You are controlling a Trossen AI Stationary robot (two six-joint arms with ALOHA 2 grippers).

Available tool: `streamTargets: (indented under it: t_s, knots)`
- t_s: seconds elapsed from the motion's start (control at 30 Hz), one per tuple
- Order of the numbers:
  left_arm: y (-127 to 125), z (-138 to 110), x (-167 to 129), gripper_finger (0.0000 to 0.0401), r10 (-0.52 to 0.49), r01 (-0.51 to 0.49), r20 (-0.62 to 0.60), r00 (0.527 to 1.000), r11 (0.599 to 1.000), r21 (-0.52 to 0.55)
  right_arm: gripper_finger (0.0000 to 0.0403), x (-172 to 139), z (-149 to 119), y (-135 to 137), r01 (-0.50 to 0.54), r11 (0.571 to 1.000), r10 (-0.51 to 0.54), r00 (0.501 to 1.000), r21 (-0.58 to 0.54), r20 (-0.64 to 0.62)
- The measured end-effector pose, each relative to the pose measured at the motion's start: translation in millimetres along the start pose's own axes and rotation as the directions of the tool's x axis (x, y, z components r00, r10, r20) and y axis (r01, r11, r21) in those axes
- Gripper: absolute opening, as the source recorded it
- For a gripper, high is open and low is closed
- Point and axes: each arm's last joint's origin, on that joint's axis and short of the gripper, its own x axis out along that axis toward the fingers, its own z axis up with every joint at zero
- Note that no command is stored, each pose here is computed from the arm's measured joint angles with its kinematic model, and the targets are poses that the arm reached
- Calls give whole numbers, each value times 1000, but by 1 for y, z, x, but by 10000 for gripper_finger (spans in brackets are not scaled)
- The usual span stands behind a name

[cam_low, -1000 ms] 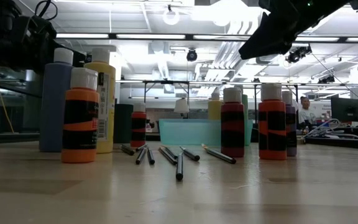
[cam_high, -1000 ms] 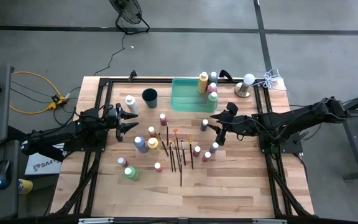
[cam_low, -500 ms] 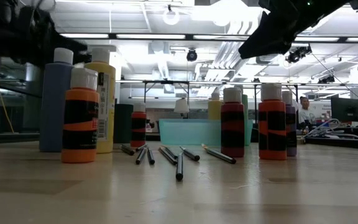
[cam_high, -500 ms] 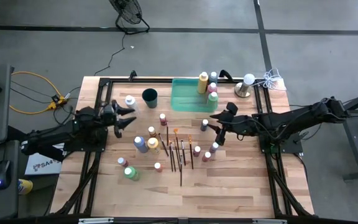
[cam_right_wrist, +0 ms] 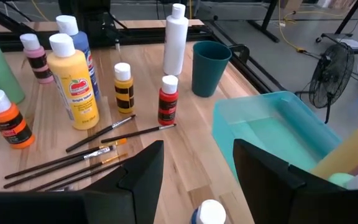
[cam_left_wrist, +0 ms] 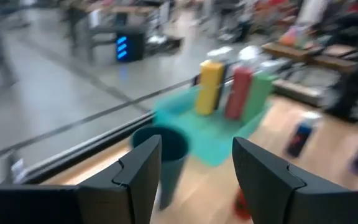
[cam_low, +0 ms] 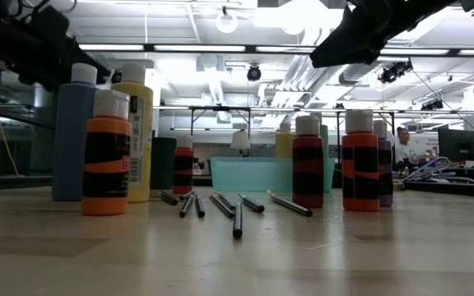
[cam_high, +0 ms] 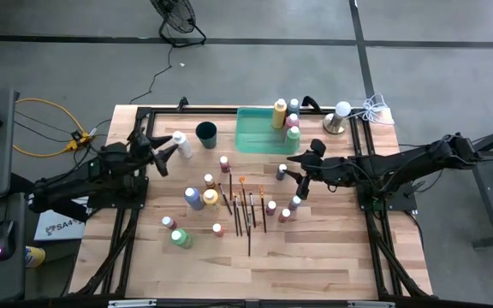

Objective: Pick & Place Paint Supplies
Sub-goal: Put the large white paint bottle into the green bin

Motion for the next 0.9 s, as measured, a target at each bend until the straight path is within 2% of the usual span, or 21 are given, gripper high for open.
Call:
streamTargets:
  t_s: [0.17,0.43,0.63,0.77,0.9]
  knots:
    - [1,-3,4,194,86,-85,-36,996,996,19,188,0,0,1,-18,999,18,1000,31,-3]
    - [0,-9,11,199,136,-119,-107,985,981,151,188,0,-1,1,-48,998,48,999,35,-12]
    - [0,-11,16,248,228,-203,-122,966,961,189,188,0,-1,1,-48,998,48,999,40,-15]
    - [1,-11,17,287,254,-229,-117,960,955,191,188,0,-1,1,-51,998,51,999,41,-16]
    - [1,-11,17,306,263,-238,-119,957,953,189,188,0,-2,1,-50,998,51,998,38,-23]
